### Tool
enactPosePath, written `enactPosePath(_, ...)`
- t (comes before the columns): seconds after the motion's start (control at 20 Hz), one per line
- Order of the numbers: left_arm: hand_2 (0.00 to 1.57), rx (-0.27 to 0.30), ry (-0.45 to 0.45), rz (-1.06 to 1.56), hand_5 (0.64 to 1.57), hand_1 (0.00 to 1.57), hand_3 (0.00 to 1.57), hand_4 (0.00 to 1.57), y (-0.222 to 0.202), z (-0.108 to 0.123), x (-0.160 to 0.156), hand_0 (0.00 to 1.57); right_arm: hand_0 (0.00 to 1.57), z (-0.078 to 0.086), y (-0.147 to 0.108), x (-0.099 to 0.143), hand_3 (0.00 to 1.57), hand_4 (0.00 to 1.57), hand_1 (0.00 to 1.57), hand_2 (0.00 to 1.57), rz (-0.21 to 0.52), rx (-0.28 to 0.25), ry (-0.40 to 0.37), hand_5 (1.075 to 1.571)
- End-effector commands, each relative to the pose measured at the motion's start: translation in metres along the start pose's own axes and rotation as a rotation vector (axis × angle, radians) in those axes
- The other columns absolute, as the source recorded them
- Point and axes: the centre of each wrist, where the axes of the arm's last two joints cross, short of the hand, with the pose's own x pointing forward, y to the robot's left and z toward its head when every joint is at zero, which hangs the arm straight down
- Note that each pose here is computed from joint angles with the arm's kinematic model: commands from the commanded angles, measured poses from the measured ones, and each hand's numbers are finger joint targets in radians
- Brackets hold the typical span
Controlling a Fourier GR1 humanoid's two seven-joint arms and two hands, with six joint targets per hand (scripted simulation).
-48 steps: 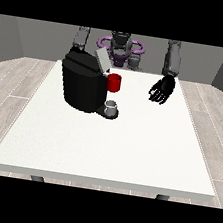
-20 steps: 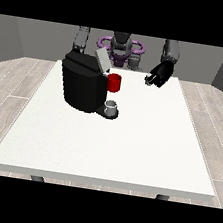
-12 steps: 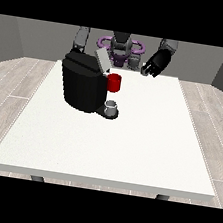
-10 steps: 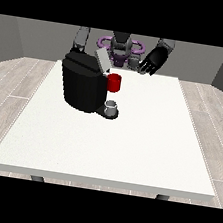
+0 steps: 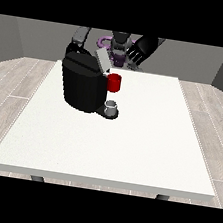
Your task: Insert the coffee pod into the coffee machine and close the lid
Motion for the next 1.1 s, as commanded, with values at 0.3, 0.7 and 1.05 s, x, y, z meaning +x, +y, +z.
enactPosePath(0.3, 1.3, 0.093, 0.027, -0.013, 1.571, 1.25, 1.25, 0.48, 0.044, 0.005, 0.005, 1.25, 0.0, -0.007, -0.001, 0.041, 0.0, 0.0, 0.0, 0.0, 0.015, 0.007, -0.106, 1.571)
enactPosePath(0.7, 1.29, 0.145, -0.02, -0.052, 1.571, 1.2, 1.25, 0.49, 0.062, 0.003, 0.025, 1.2, 0.0, -0.025, -0.017, 0.064, 0.0, 0.0, 0.0, 0.0, -0.001, -0.058, -0.17, 1.571)
enactPosePath(1.05, 1.29, 0.109, -0.009, -0.057, 1.571, 1.25, 1.24, 0.45, 0.07, 0.007, 0.017, 1.25, 0.0, -0.029, -0.03, 0.067, 0.0, 0.1, 0.0, 0.0, -0.006, -0.081, -0.148, 1.571)
